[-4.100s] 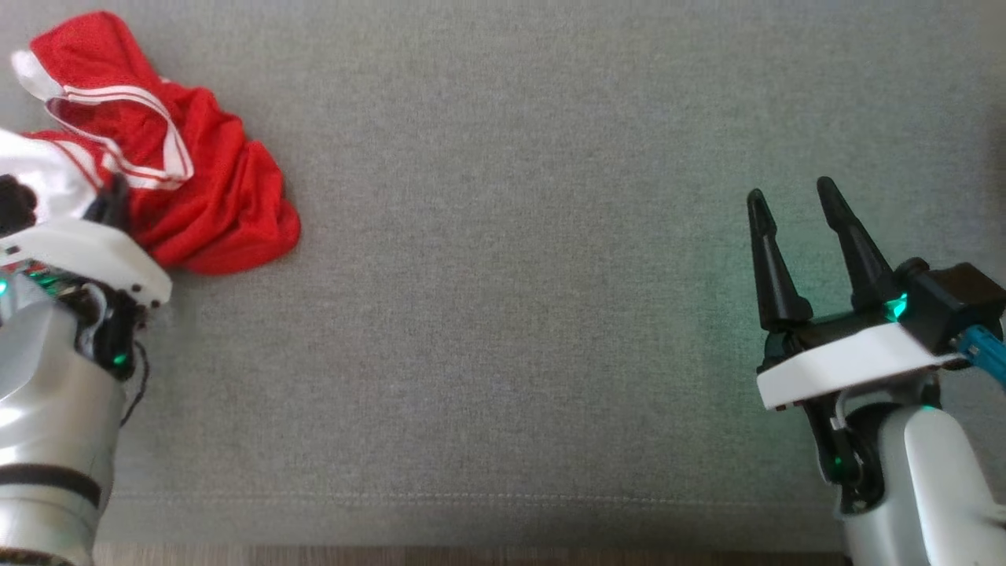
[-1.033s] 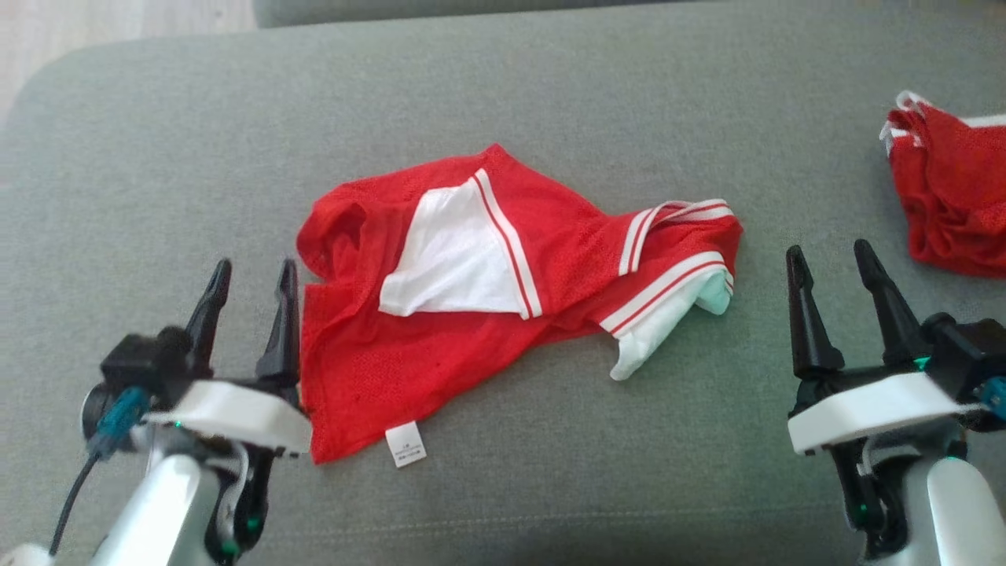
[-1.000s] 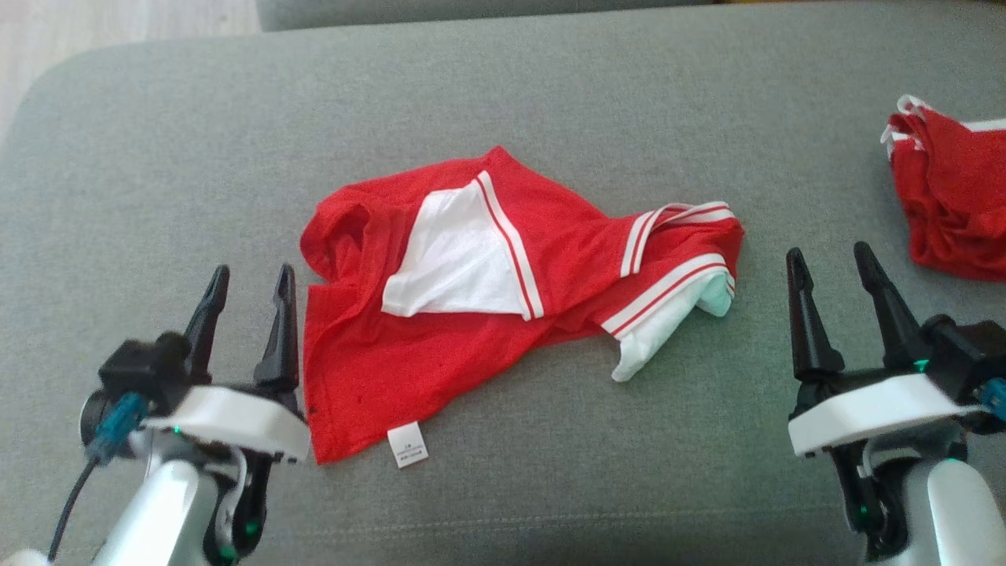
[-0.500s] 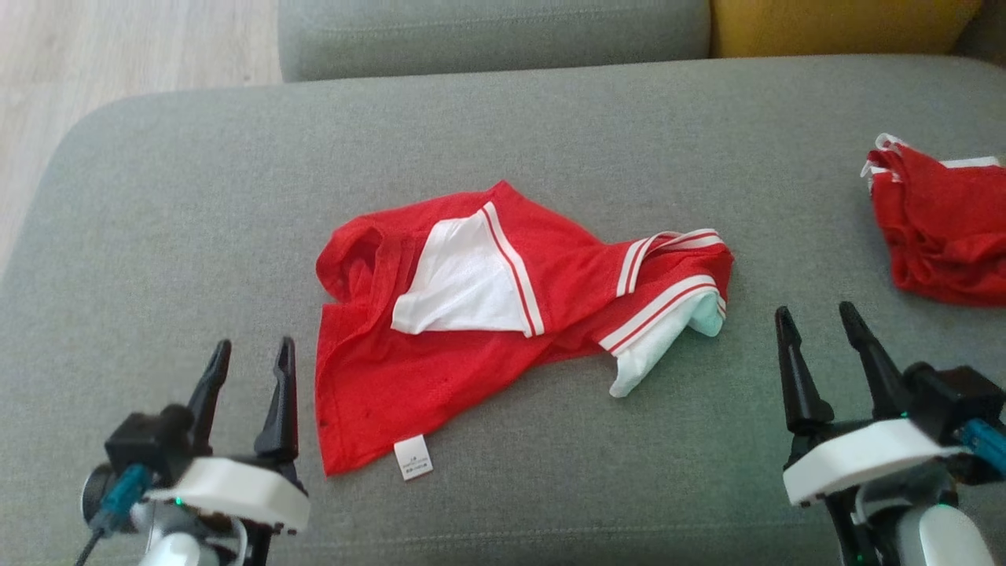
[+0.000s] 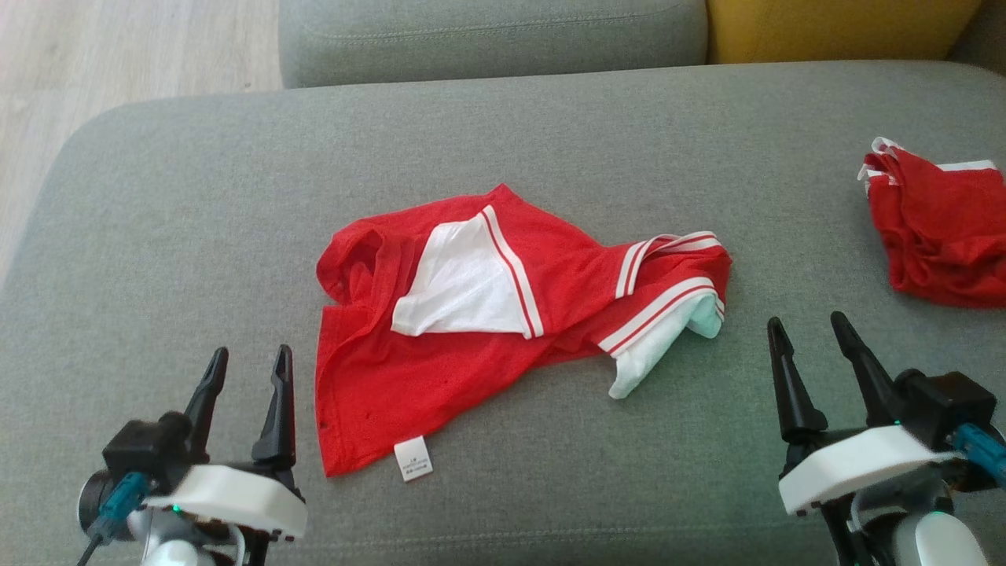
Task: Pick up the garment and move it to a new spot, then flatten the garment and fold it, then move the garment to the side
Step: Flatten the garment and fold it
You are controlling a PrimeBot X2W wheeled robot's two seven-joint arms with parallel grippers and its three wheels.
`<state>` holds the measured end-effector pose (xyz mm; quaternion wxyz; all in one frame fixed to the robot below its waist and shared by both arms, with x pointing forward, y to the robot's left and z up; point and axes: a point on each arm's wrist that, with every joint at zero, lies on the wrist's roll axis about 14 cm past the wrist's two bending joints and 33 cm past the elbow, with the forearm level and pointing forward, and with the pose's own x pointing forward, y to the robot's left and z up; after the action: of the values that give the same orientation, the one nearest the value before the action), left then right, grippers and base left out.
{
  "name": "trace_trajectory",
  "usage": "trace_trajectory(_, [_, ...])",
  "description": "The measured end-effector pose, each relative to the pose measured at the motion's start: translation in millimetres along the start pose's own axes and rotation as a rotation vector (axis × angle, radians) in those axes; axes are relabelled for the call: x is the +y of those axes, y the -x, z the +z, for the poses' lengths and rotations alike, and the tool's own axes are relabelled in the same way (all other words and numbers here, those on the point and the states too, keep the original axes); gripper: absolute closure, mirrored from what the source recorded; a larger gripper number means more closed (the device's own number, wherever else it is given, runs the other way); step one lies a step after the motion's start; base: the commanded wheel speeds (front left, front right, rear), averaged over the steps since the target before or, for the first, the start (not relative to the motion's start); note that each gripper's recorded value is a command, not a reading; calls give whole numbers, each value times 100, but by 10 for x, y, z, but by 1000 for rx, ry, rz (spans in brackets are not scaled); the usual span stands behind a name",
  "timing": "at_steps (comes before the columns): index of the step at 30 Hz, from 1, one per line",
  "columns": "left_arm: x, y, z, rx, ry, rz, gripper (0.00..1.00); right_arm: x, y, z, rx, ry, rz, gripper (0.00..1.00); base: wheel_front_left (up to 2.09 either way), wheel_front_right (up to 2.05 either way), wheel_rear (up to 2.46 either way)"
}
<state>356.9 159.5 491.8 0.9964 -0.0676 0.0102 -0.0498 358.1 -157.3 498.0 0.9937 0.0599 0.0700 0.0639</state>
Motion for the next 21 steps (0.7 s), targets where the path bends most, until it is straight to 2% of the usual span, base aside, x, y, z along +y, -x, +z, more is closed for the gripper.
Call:
trace_trajectory(15, [34, -2, -40, 13, -3, 13, 0, 12, -36, -43, 15, 2, 5, 0, 0, 0, 0])
trace_trajectory(21, [33, -94, -38, 11, -8, 9, 0, -28, -115, -250, 108, 14, -3, 0, 0, 0, 0])
